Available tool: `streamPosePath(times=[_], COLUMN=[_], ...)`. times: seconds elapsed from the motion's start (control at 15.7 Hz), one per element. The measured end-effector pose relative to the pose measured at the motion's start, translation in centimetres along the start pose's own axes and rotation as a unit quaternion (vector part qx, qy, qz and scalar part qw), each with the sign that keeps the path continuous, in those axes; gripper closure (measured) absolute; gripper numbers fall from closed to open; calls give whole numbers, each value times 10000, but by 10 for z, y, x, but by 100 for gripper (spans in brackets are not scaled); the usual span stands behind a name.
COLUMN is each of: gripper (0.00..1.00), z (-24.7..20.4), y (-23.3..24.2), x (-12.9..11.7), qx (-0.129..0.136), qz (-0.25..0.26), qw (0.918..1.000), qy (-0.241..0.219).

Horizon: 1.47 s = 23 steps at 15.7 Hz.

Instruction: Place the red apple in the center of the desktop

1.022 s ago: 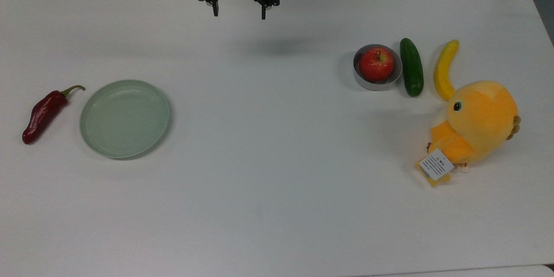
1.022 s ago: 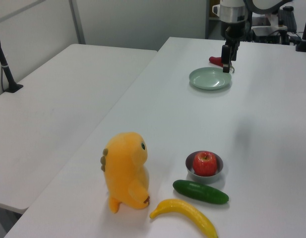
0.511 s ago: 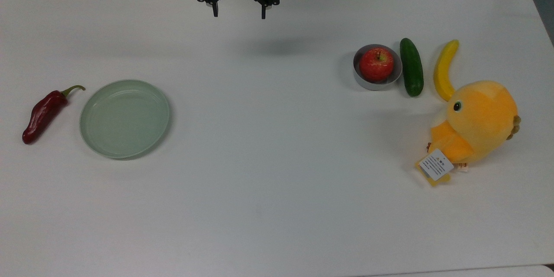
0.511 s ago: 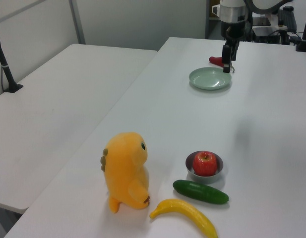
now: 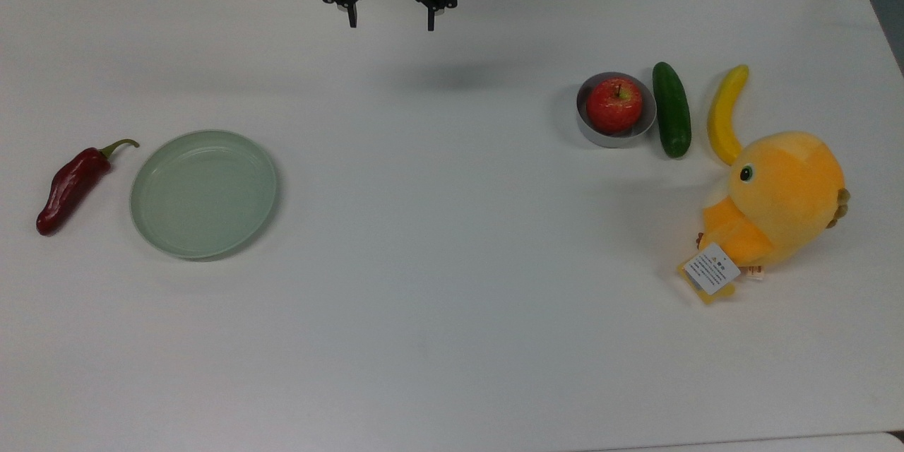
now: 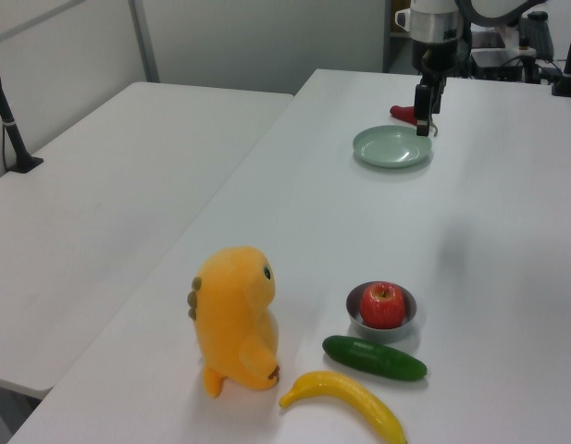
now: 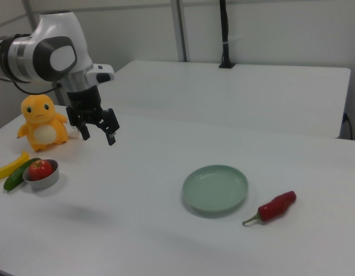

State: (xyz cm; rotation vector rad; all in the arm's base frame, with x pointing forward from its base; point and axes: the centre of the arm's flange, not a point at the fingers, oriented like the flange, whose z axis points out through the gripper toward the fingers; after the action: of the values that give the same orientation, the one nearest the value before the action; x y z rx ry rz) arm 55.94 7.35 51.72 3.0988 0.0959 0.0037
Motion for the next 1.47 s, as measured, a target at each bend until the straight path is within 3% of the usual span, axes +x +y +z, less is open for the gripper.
streamPosePath(times=[0.64,1.09,1.47], gripper=[0,0,0], z=[0,13,26], y=[-15,-99,-171], x=[-1,-11,-19], qx=[98,155,275], qz=[-91,-238,-65], qw=[9999,9995,9996], qy=[-13,-144,-1])
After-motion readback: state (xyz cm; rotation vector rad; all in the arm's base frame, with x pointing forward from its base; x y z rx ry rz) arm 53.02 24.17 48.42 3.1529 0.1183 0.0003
